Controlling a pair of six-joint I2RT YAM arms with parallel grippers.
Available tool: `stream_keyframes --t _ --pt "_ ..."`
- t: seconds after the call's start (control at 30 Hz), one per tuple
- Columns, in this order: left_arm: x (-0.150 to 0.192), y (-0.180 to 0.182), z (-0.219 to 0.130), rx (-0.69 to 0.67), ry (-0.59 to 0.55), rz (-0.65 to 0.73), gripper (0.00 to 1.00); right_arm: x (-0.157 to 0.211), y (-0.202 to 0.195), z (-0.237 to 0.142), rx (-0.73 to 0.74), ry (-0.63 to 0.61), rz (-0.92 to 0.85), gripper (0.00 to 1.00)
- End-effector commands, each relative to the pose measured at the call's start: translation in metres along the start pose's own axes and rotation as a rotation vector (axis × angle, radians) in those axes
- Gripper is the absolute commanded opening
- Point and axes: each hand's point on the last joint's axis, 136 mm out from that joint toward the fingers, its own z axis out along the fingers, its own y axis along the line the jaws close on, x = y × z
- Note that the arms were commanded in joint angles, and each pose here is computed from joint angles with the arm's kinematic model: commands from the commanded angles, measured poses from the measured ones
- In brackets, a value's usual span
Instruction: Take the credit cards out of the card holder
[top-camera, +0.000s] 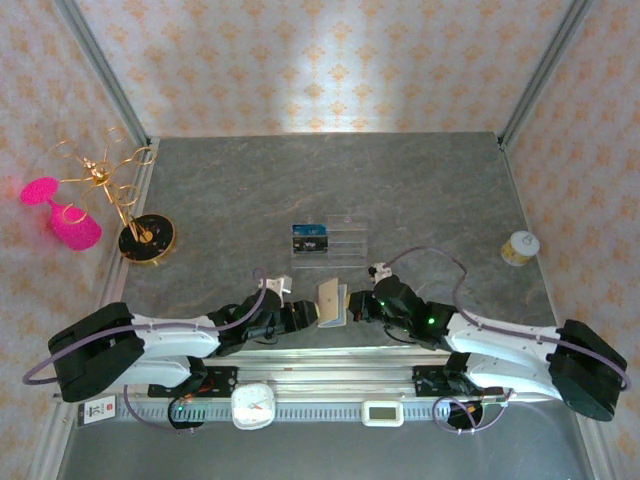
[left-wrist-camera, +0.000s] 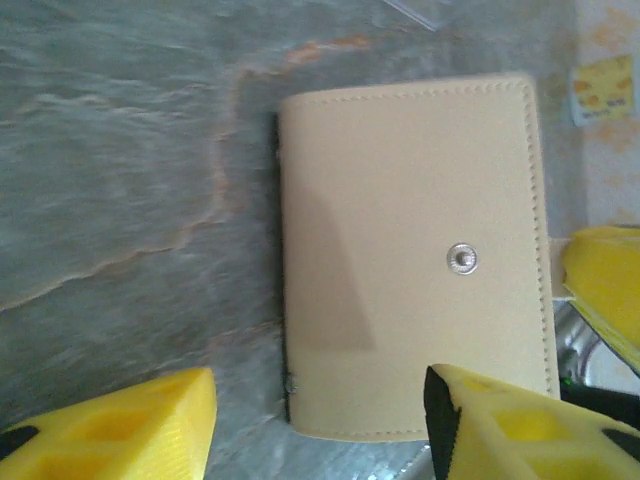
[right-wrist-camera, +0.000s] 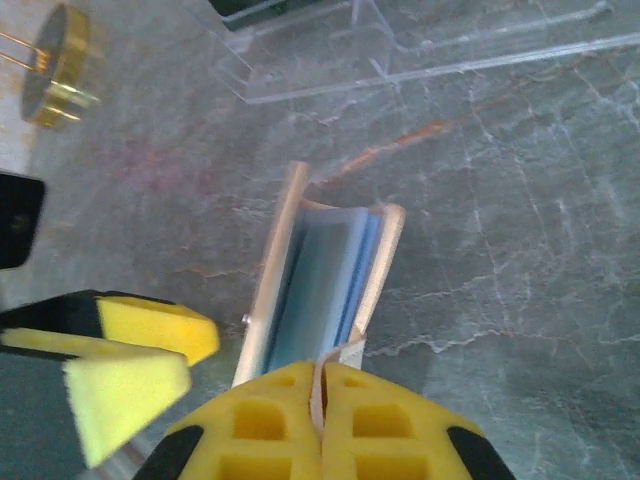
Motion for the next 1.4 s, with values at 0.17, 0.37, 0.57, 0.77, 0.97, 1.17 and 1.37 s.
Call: stream_keyframes --t 0.17,0.37,0.57,0.77,0.97,1.17,1.37 --pt "-0.053 -0.018 -0.051 0.023 -0.27 0.057 0.76 -0.022 0.048 0.007 -0.016 0.0 -0.139 0.0" --pt "-0.065 -0.024 -0.072 0.023 -0.337 0.107 0.81 -0.021 0.078 0.016 -0.044 0.033 -0.177 0.0" --pt "-0.066 -0.028 -0.071 0.038 -0.344 0.118 0.81 -0.023 0.043 0.013 0.096 0.0 -0.122 0.0" --pt "-0.062 -0.029 -0.057 0.048 -0.314 0.117 0.6 -0.002 -0.031 0.015 0.282 0.017 -0.022 0.0" --pt "-0.056 -0.03 -0.043 0.05 -0.275 0.125 0.36 0.015 -0.068 0.022 0.423 0.053 0.0 0.0" --pt "-0.052 -0.032 -0.03 0.052 -0.239 0.129 0.28 0.008 -0.063 0.018 0.402 0.02 -0.002 0.37" --pt "-0.047 -0.027 -0.022 0.047 -0.225 0.126 0.34 -0.015 -0.047 -0.005 0.358 -0.061 -0.012 0.51"
